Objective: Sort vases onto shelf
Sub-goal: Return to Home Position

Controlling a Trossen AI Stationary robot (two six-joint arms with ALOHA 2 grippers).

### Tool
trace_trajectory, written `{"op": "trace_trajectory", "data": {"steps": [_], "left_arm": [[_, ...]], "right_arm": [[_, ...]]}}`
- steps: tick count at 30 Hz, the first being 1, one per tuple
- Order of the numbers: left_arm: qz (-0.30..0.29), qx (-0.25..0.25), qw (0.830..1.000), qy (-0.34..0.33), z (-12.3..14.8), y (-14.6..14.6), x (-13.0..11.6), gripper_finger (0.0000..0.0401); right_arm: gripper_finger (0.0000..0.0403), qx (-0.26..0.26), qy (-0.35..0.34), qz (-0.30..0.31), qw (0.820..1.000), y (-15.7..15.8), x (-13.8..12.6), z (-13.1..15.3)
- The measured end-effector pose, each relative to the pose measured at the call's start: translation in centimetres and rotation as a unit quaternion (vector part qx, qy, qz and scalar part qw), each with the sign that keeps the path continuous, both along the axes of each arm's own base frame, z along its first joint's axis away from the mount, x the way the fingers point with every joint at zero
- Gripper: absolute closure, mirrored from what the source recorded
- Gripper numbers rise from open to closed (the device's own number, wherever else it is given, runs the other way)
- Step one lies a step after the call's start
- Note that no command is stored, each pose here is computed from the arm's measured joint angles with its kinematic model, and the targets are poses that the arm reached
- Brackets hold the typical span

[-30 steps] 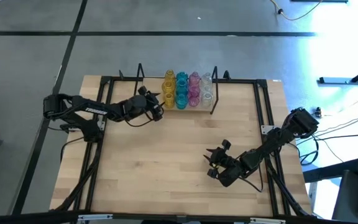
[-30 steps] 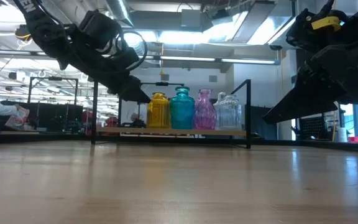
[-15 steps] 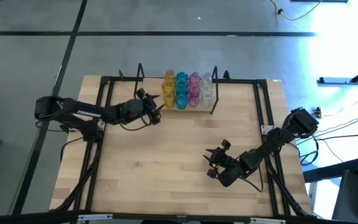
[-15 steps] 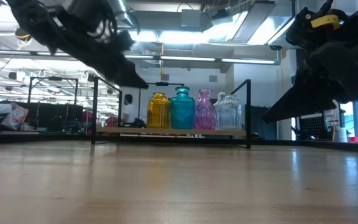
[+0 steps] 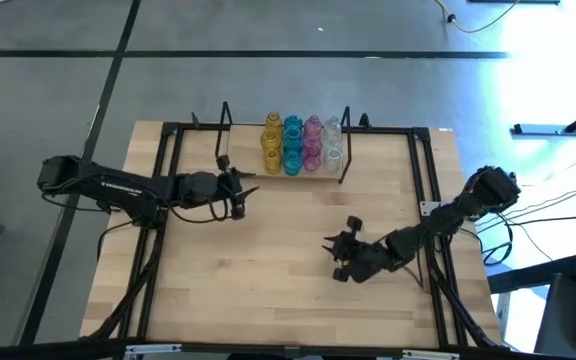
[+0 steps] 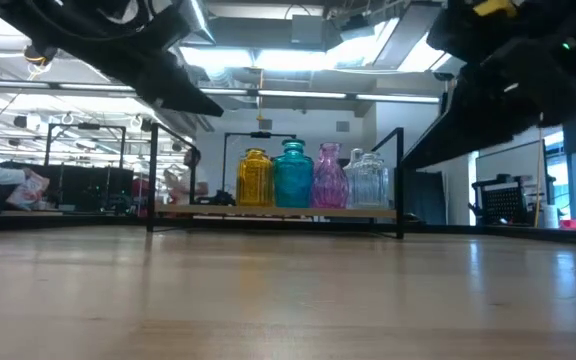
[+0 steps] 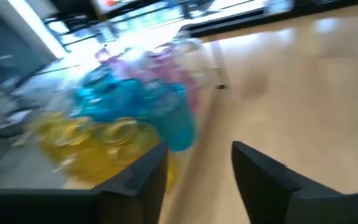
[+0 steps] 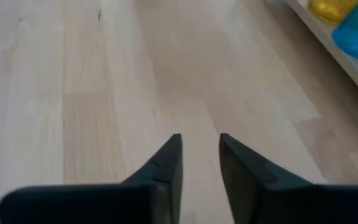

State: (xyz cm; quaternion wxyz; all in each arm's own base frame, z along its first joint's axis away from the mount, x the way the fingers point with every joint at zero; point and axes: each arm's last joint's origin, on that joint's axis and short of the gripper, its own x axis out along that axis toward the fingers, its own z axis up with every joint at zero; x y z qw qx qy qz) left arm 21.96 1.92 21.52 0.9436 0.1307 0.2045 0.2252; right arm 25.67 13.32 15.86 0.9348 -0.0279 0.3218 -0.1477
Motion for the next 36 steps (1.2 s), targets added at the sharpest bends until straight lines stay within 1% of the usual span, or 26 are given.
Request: {"op": "trace_trajectory", "data": {"steps": [3, 6, 9, 12, 14, 17, 20, 25, 29, 33, 36], "left_arm": [[-0.054, -0.023, 0.998, 0.003, -0.5, -0.3, -0.1, 0.0267], [-0.122, -0.046, 0.991, 0.003, -1.1, -0.4, -0.2, 0.0314], [-0.181, -0.068, 0.981, -0.010, -1.6, -0.4, -0.4, 0.0359], [-0.216, -0.077, 0.973, -0.037, -2.0, -0.4, -1.0, 0.0392], [-0.228, -0.081, 0.968, -0.064, -2.1, -0.4, -1.6, 0.0396], [-0.235, -0.090, 0.963, -0.093, -2.2, -0.6, -2.9, 0.0388], [-0.236, -0.096, 0.960, -0.118, -2.3, -0.7, -4.3, 0.0385], [-0.237, -0.097, 0.953, -0.163, -2.6, -0.9, -6.6, 0.0384], [-0.228, -0.090, 0.949, -0.200, -2.8, -1.0, -8.2, 0.0384], [-0.200, -0.085, 0.953, -0.211, -2.7, -0.9, -9.2, 0.0384], [-0.177, -0.103, 0.955, -0.213, -2.7, -0.8, -9.7, 0.0384]], "right_arm": [[0.0343, 0.009, 0.009, 0.033, 0.999, -1.5, -0.2, 0.9], [0.0374, 0.035, 0.001, 0.054, 0.998, -3.5, -0.8, 1.1], [0.0397, 0.072, -0.038, 0.089, 0.993, -5.6, -1.8, 0.8], [0.0400, 0.115, -0.091, 0.129, 0.981, -7.7, -3.3, 0.3], [0.0397, 0.132, -0.126, 0.145, 0.973, -8.9, -4.6, 0.0], [0.0396, 0.139, -0.176, 0.147, 0.963, -10.1, -6.5, -0.4], [0.0396, 0.140, -0.219, 0.152, 0.954, -10.4, -8.2, -0.5], [0.0396, 0.141, -0.261, 0.157, 0.942, -10.8, -10.4, -0.5], [0.0396, 0.139, -0.294, 0.156, 0.933, -11.0, -11.6, -0.3], [0.0395, 0.133, -0.307, 0.143, 0.931, -11.2, -12.0, 0.1], [0.0395, 0.130, -0.306, 0.136, 0.933, -11.3, -12.3, 0.1]]}}
